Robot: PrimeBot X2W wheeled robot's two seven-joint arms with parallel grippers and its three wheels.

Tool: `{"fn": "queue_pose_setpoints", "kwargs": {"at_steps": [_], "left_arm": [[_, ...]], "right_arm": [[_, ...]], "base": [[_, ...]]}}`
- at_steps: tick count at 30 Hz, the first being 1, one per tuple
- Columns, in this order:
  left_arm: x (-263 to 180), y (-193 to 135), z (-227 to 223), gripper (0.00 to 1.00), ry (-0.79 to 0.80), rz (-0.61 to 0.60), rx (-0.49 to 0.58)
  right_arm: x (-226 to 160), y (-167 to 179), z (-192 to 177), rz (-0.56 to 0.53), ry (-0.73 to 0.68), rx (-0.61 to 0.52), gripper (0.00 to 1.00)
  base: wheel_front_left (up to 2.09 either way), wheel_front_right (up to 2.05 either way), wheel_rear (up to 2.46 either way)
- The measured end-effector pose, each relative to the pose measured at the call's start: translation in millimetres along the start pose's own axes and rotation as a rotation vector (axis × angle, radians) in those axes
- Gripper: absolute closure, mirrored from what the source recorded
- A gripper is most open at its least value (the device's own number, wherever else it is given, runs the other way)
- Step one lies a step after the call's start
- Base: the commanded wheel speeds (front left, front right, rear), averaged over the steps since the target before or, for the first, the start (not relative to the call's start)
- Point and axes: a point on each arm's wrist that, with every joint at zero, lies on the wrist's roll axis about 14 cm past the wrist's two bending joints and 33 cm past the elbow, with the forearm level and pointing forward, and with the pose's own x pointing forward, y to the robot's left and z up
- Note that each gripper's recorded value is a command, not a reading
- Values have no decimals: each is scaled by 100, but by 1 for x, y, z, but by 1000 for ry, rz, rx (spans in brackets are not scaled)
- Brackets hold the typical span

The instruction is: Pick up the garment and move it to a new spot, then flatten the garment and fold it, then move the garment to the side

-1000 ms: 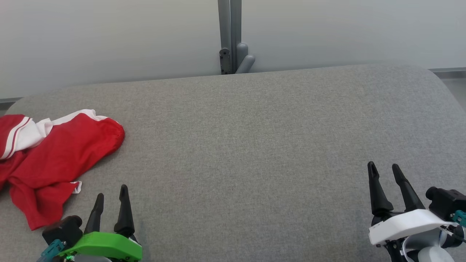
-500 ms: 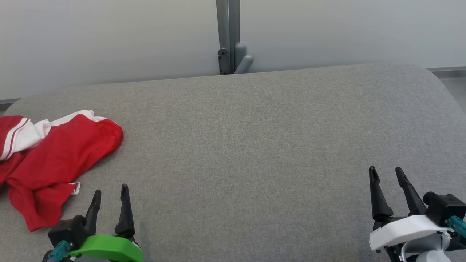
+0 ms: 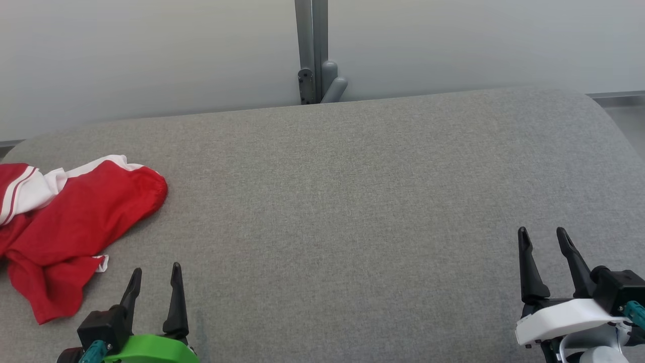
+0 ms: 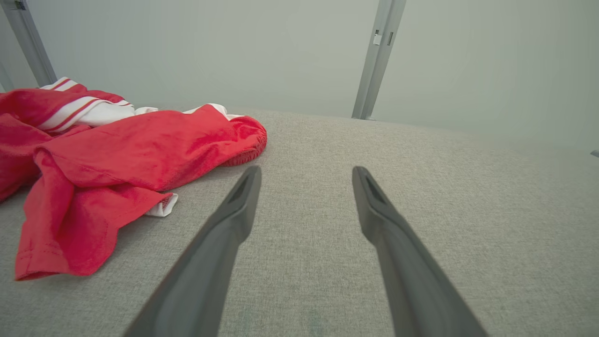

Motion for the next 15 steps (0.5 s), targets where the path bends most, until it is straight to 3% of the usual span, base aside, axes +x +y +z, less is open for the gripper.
{"fn": "queue_pose_setpoints", "kwargs": {"at_steps": [15], "left_arm": [[-4, 2, -4, 0, 5, -10, 99]], "right_arm": [[4, 4, 5, 25, -26, -90, 0]], "base": [[0, 0, 0]]}}
